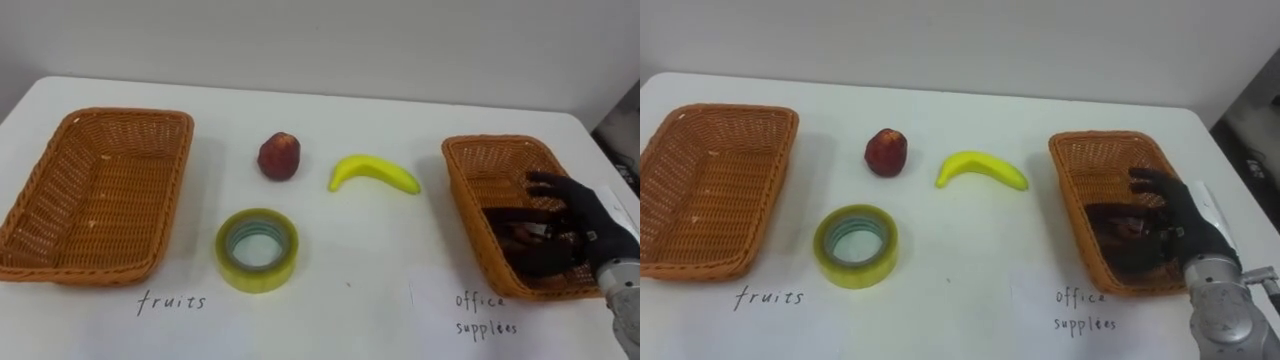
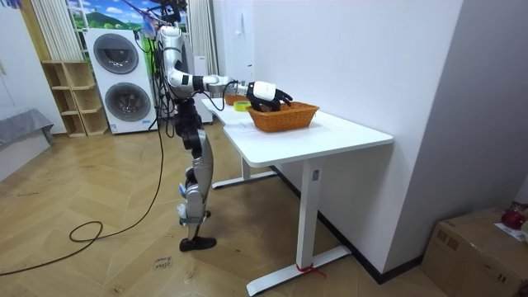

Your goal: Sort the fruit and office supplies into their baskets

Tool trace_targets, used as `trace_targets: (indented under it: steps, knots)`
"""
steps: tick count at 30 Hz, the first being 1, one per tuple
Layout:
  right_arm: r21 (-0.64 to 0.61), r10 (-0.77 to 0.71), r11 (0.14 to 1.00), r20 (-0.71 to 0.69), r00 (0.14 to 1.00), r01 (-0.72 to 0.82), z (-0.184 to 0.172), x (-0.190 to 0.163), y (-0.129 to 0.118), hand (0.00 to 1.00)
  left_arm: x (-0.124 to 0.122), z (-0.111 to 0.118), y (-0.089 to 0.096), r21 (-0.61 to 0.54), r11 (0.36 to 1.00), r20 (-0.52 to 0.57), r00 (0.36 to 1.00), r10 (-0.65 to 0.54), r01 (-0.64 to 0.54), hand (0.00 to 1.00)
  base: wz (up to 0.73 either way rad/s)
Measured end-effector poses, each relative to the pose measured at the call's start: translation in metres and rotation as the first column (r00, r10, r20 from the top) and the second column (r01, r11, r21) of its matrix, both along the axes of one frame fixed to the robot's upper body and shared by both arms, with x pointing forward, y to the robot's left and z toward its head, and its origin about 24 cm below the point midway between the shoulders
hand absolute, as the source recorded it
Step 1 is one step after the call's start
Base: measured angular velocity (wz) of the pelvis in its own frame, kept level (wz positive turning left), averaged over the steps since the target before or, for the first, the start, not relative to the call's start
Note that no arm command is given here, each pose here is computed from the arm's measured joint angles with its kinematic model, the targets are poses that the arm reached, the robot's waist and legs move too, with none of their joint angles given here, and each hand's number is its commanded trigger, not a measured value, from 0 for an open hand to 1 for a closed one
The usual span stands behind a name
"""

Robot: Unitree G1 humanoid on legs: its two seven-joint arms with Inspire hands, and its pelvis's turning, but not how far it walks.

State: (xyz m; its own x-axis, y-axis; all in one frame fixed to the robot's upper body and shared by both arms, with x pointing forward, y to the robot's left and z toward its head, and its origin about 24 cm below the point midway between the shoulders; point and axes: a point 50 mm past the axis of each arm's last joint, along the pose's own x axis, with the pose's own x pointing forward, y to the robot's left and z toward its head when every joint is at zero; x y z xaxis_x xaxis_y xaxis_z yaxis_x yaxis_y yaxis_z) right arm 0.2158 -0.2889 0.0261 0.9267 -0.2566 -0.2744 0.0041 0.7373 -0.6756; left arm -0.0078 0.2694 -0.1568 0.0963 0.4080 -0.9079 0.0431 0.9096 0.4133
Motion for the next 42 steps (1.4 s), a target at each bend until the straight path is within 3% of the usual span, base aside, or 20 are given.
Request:
trace_targets:
  steps: [26, 35, 42]
  knots:
    - [-0.023, 0.003, 1.000, 0.022, 1.000, -0.003, 0.006, 0.005, 0.000, 0.00, -0.002, 0.000, 0.000, 0.001, 1.000, -0.002, 1.000, 0.004, -0.004, 0.00, 0.00]
    - [-0.072, 0.014, 0.997, 0.261, 0.965, 0.005, 0.051, 0.012, 0.007, 0.00, -0.004, -0.001, 0.000, -0.004, 1.000, -0.017, 1.000, 0.015, -0.015, 0.00, 0.00]
    - [-0.033, -0.031, 0.998, 0.375, 0.926, 0.047, 0.066, 0.017, 0.009, 0.00, -0.005, -0.002, -0.001, -0.009, 1.000, -0.029, 0.999, 0.019, -0.019, 0.00, 0.00]
